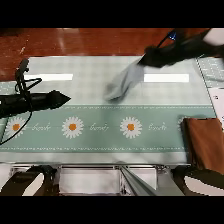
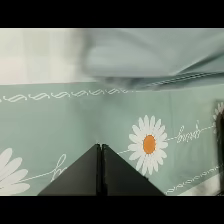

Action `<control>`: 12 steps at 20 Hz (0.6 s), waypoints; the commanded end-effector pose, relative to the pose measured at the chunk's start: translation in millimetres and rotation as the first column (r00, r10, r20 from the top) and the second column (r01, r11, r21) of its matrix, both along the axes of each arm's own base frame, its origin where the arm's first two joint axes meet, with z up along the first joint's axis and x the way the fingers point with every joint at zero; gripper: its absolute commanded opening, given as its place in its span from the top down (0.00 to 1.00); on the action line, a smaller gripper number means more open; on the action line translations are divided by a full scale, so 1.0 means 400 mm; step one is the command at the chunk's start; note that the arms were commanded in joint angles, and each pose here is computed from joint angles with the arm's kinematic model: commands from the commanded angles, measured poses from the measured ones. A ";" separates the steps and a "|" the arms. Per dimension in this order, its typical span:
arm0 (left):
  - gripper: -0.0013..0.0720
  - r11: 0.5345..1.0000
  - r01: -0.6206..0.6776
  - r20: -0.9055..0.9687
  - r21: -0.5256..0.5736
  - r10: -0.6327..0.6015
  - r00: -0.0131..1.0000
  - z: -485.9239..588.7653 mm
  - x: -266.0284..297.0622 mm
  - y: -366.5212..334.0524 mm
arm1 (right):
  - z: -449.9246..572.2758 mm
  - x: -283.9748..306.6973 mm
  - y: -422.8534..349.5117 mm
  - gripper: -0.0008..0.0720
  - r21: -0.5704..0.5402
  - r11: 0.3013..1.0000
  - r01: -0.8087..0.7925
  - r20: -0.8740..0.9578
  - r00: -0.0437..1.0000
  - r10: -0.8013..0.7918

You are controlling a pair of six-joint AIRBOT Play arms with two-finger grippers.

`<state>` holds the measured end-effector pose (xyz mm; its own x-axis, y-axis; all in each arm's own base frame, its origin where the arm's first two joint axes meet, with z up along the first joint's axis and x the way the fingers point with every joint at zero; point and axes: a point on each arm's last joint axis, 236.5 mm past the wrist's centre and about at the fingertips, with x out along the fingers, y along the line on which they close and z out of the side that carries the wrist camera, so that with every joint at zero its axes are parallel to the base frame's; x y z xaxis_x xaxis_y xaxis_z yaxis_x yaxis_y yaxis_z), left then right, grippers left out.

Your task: Fold the shirts.

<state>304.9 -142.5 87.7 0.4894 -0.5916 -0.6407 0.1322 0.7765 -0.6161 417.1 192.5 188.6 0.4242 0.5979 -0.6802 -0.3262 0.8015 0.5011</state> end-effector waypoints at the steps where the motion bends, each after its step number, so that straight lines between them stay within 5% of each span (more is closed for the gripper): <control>1: 0.95 1.000 -0.019 0.021 0.001 0.019 1.000 0.006 0.014 0.006 | 0.142 -0.041 -0.184 0.97 -0.065 0.991 0.121 0.023 0.993 -0.120; 5: 0.95 0.999 -0.037 0.072 0.014 0.036 0.997 0.017 0.039 0.017 | 0.184 -0.194 -0.444 0.97 -0.219 0.913 0.345 -0.012 0.934 -0.356; 8: 0.95 0.998 -0.065 0.102 0.013 0.063 0.993 0.027 0.059 0.027 | 0.171 -0.361 -0.615 0.97 -0.347 0.784 0.514 -0.071 0.819 -0.569; 12: 0.95 0.996 -0.093 0.138 0.015 0.091 0.986 0.039 0.080 0.039 | 0.110 -0.541 -0.737 0.97 -0.385 0.600 0.701 -0.089 0.619 -0.781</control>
<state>329.0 -131.6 98.7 0.5914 -0.5456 -0.5937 0.1419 0.7952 -0.5895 276.6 -77.1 261.4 0.5820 -0.0020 -0.8132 0.3379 0.9102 0.2396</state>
